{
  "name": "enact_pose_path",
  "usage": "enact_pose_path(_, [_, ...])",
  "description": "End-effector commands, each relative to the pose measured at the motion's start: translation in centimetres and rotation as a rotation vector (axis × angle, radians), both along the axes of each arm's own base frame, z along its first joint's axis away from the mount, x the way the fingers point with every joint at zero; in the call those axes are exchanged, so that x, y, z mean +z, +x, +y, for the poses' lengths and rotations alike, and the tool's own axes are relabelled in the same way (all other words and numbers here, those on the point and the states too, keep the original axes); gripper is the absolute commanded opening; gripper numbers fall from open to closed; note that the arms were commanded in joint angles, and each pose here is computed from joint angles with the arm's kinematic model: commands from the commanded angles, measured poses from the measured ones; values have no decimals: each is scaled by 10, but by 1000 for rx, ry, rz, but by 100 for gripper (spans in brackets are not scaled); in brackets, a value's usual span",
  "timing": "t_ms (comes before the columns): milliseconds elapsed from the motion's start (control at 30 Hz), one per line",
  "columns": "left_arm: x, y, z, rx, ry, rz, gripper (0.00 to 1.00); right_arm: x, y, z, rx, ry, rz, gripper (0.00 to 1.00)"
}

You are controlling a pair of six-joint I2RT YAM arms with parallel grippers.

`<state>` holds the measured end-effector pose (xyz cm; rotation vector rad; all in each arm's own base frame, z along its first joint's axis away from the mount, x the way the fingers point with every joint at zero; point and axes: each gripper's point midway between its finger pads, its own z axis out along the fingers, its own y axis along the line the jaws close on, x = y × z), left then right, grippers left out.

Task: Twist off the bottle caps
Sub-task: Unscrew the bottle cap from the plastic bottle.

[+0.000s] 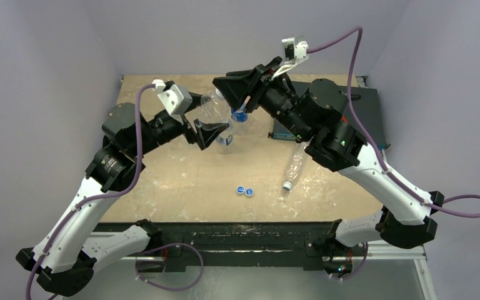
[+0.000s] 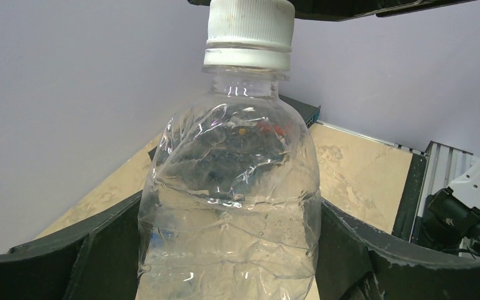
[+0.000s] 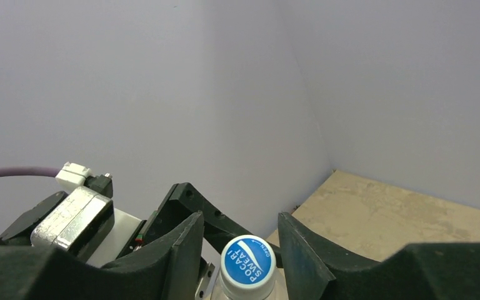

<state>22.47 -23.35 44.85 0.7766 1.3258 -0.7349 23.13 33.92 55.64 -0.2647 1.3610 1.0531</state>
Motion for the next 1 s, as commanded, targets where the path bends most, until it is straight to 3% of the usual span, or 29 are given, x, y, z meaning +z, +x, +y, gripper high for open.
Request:
enact_pose_path(0, [20, -1, 8, 28, -30, -62, 0, 15, -2, -9, -16, 74, 7, 46])
enact_pose_path(67, [20, -2, 8, 27, -31, -63, 0, 13, -1, -7, -19, 65, 18, 47])
enact_pose_path(167, [21, -3, 8, 21, -35, -66, 0, 4, 7, -4, -45, 31, 48, 65])
enact_pose_path(333, [20, -4, 7, 18, -34, -66, 0, 1, 10, -4, -61, 31, 57, 65])
enact_pose_path(467, [20, -4, 7, 17, -34, -67, 0, 2, 9, -3, -52, 39, 54, 50])
enact_pose_path(800, [18, -4, 6, 7, -32, -67, 0, 7, 1, -3, -12, 63, 37, 0])
enact_pose_path(967, [22, -30, -7, -145, -55, -35, 0, 21, -27, 2, 129, 80, -78, 0])
